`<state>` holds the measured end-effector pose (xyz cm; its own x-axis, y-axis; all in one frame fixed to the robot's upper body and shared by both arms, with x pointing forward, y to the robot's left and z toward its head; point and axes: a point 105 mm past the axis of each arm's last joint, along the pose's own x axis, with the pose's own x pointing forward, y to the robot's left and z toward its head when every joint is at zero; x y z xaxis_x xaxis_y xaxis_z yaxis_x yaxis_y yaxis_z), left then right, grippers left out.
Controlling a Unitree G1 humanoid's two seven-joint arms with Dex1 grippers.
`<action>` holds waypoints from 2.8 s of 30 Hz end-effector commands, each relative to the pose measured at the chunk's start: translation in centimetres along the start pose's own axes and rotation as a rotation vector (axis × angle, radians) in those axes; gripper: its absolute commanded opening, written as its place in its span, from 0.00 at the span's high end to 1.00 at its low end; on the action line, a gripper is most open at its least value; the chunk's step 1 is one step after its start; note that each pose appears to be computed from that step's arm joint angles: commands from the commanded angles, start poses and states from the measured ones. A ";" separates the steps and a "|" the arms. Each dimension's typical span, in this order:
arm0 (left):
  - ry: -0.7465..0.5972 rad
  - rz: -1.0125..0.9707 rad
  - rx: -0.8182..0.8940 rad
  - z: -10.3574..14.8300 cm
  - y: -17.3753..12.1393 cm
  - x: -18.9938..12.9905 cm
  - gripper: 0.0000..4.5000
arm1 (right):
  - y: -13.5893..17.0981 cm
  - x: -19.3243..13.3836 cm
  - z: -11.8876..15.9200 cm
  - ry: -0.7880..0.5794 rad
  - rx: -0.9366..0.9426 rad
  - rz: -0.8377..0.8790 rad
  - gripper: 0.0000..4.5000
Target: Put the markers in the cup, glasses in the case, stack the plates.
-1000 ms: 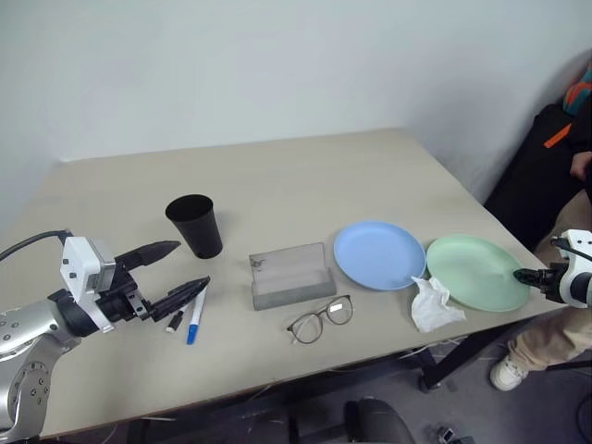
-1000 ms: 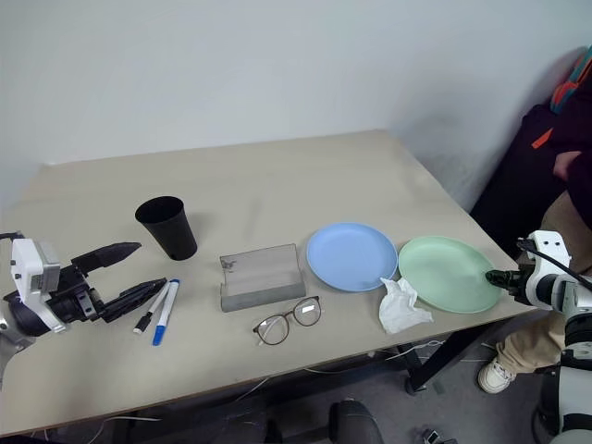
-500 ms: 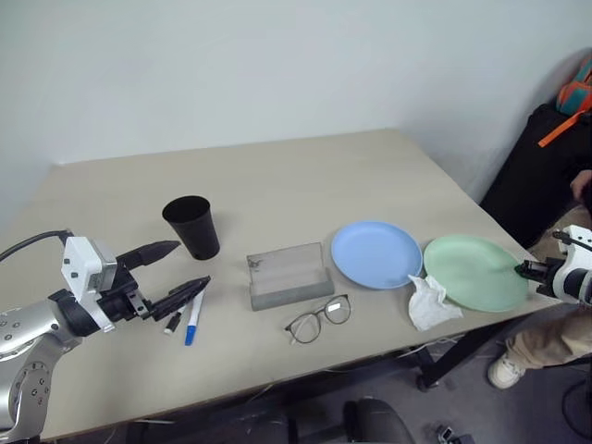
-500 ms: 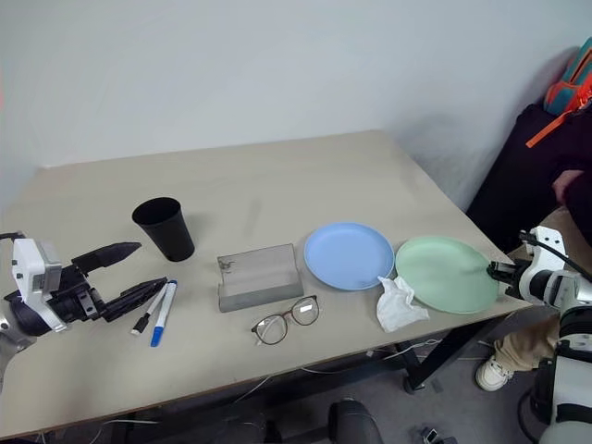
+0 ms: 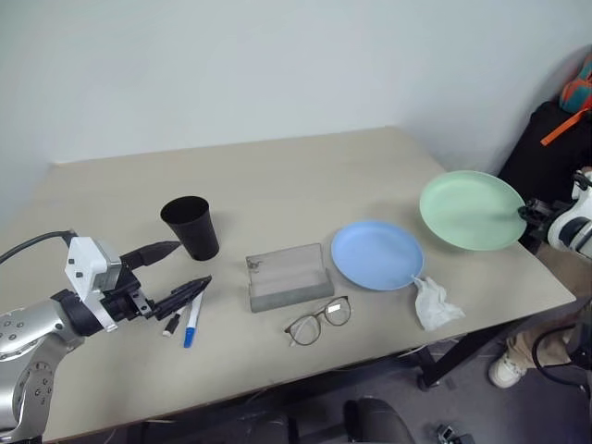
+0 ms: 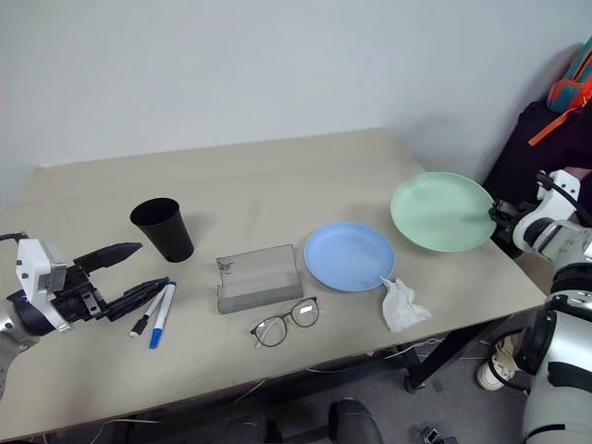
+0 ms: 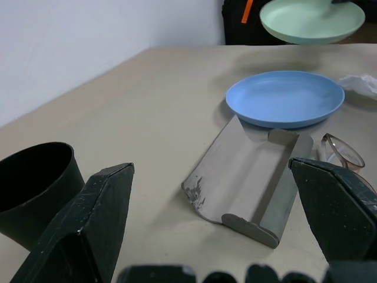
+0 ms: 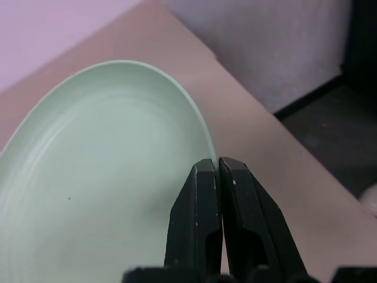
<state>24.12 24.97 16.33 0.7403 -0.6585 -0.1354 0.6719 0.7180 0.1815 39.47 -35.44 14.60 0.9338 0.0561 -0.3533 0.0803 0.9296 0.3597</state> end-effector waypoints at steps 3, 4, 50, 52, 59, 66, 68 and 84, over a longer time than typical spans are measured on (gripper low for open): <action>-0.027 0.002 0.057 1.2 0.0 0.0 0.00 | 4.7 1.2 1.0 0.018 -0.044 0.105 1.00; -0.028 0.003 0.056 1.2 0.0 0.0 0.00 | 5.3 1.5 0.5 0.040 -0.049 0.114 1.00; -0.028 -0.014 0.040 0.9 -0.7 -0.5 0.00 | 12.1 2.5 -8.2 0.297 -0.158 0.268 1.00; -0.029 -0.013 0.041 0.9 -0.7 -0.5 0.00 | 11.9 2.5 -8.4 0.299 -0.158 0.264 1.00; -0.029 -0.011 0.045 1.0 -0.7 -0.4 0.00 | 11.6 2.7 -8.6 0.294 -0.153 0.254 1.00; -0.030 -0.008 0.051 1.1 -0.6 -0.4 0.00 | 11.7 2.7 -8.3 0.281 -0.182 0.266 0.60; -0.031 -0.007 0.051 1.2 -0.6 -0.4 0.00 | 12.1 2.2 -7.4 0.258 -0.222 0.312 0.53; -0.067 -0.088 0.021 2.3 -1.6 -0.8 0.00 | 12.3 -8.5 -8.4 0.526 -0.735 0.855 0.53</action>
<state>22.80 24.33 16.68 0.6973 -0.7069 -0.1189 0.7164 0.6815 0.1494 29.77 -21.99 13.59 0.3390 0.7010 -0.6274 -0.8205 0.5466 0.1673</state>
